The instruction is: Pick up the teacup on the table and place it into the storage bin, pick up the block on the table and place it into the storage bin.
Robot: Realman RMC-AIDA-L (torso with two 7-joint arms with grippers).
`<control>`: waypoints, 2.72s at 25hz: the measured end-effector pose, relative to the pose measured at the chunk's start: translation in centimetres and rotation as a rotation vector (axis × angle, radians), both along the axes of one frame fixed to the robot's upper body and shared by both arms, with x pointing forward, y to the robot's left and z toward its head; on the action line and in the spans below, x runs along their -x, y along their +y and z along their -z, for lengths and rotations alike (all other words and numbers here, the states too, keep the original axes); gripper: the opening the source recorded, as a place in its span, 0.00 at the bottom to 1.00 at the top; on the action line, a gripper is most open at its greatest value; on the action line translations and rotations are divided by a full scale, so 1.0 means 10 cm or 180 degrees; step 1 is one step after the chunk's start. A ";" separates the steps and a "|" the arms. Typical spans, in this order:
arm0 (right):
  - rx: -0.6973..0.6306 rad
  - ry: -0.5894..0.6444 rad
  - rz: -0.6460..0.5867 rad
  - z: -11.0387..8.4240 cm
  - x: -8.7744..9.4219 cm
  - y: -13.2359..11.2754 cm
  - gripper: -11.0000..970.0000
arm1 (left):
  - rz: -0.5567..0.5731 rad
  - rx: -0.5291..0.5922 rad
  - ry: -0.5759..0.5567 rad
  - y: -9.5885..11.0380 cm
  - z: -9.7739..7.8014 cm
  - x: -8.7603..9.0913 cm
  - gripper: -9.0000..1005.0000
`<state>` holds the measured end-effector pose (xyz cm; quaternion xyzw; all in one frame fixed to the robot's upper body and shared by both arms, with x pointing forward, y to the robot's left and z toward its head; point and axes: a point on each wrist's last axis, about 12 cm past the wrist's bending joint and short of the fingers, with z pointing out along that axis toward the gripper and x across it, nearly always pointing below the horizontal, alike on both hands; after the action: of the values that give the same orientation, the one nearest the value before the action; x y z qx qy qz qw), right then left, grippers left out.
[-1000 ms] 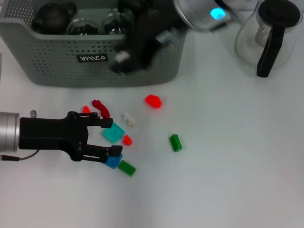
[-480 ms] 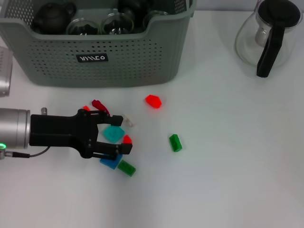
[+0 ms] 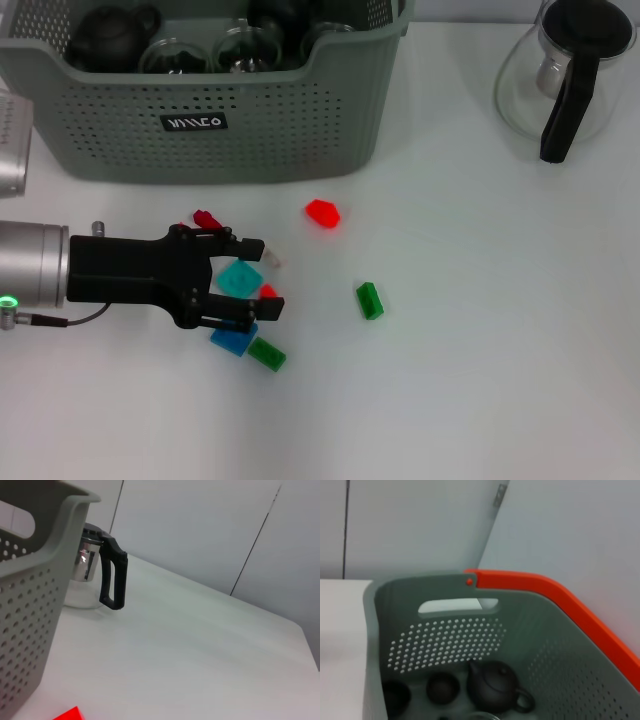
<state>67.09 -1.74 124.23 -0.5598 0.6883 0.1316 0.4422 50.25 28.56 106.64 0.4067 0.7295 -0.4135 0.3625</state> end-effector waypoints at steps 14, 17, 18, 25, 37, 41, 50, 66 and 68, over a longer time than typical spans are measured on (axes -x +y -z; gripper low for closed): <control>-0.0339 0.0260 -0.0849 -0.36 0.76 -0.85 0.98 | -0.0031 0.0048 -0.0054 0.11 -0.08 -0.01 0.86; -0.0200 0.0624 -0.1090 -0.22 1.02 -1.12 0.98 | -0.0052 0.0049 -0.0063 0.12 -0.09 -0.02 0.86; -0.0145 0.0752 -0.1131 -0.15 1.09 -1.20 0.98 | -0.0059 0.0049 -0.0066 0.13 -0.09 -0.02 0.86; 0.0221 0.1349 -0.1023 0.37 1.22 -1.41 0.98 | -0.0097 0.0064 -0.0067 0.15 -0.10 -0.03 0.86; 0.0852 0.1334 -0.1063 1.11 0.97 -0.97 0.98 | -0.0096 0.0070 -0.0082 0.12 -0.11 -0.05 0.86; 0.1019 0.1191 -0.1103 1.24 0.95 -0.86 0.97 | -0.0111 0.0089 -0.0077 0.12 -0.11 -0.05 0.86; 0.1139 0.1087 -0.1078 1.39 0.95 -0.80 0.93 | -0.0133 0.0108 -0.0068 0.12 -0.10 -0.04 0.86; 0.1178 0.1148 -0.1045 1.49 0.96 -0.83 0.85 | -0.0113 0.0131 -0.0068 0.08 -0.10 -0.05 0.86; 0.1178 0.1147 -0.1041 1.49 0.96 -0.84 0.84 | -0.0114 0.0134 -0.0065 0.08 -0.10 -0.05 0.86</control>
<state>57.48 -10.10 109.34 -0.7019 0.6687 0.1706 0.1764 50.71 29.34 107.59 0.3901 0.7240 -0.4181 0.3857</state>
